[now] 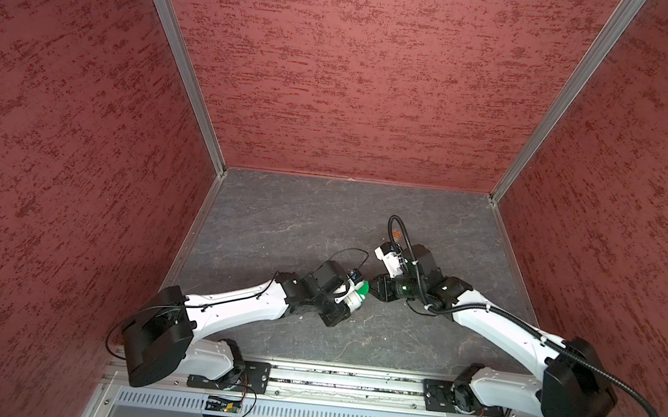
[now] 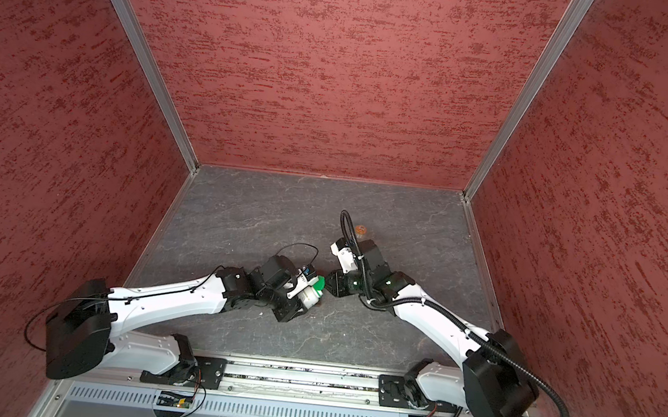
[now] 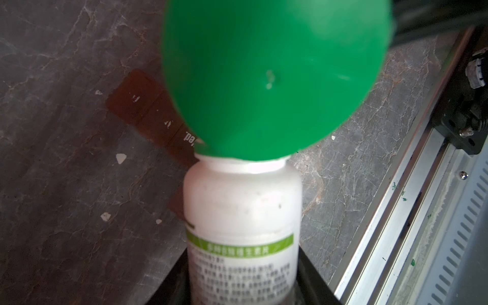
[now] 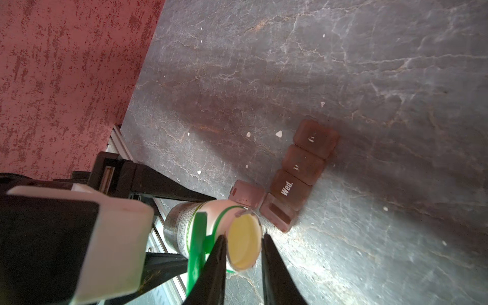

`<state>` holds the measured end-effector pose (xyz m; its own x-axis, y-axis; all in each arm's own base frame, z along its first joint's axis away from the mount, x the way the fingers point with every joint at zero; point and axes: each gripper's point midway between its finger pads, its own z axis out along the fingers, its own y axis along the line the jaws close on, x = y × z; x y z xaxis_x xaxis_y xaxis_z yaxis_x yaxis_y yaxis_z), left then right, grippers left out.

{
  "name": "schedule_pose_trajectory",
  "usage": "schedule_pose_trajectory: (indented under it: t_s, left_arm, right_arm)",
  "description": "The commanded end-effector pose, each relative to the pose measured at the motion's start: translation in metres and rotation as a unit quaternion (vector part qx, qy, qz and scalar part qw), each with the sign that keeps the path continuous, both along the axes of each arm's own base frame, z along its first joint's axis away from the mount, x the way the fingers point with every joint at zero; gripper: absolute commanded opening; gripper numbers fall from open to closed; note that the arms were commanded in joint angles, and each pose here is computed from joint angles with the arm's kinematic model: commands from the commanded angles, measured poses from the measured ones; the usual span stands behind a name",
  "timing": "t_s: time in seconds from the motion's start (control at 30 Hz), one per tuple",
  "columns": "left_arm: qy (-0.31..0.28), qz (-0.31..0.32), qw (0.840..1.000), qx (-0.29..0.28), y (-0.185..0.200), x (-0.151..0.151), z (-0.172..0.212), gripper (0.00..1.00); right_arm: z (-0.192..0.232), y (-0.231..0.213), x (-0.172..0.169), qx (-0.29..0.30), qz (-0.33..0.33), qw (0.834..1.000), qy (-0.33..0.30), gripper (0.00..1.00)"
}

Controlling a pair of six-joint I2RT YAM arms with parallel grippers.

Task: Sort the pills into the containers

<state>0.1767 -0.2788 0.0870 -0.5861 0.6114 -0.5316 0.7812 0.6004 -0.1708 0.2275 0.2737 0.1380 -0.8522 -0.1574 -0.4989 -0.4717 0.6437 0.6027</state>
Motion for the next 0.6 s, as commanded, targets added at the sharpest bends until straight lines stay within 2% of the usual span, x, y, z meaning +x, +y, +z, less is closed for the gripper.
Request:
schedule_pose_trajectory:
  t_s: [0.0,0.57]
  left_arm:
    - [0.007,0.015,1.000,0.005,0.001,0.000,-0.006,0.00]
    - [0.031,0.044,0.998,0.031,0.007,0.001,-0.022,0.00]
  right_arm:
    - [0.000,0.005,0.001,0.006,0.013,1.000,-0.015,0.26]
    - [-0.019,0.003,0.004,-0.005,0.008,1.000,-0.002,0.26]
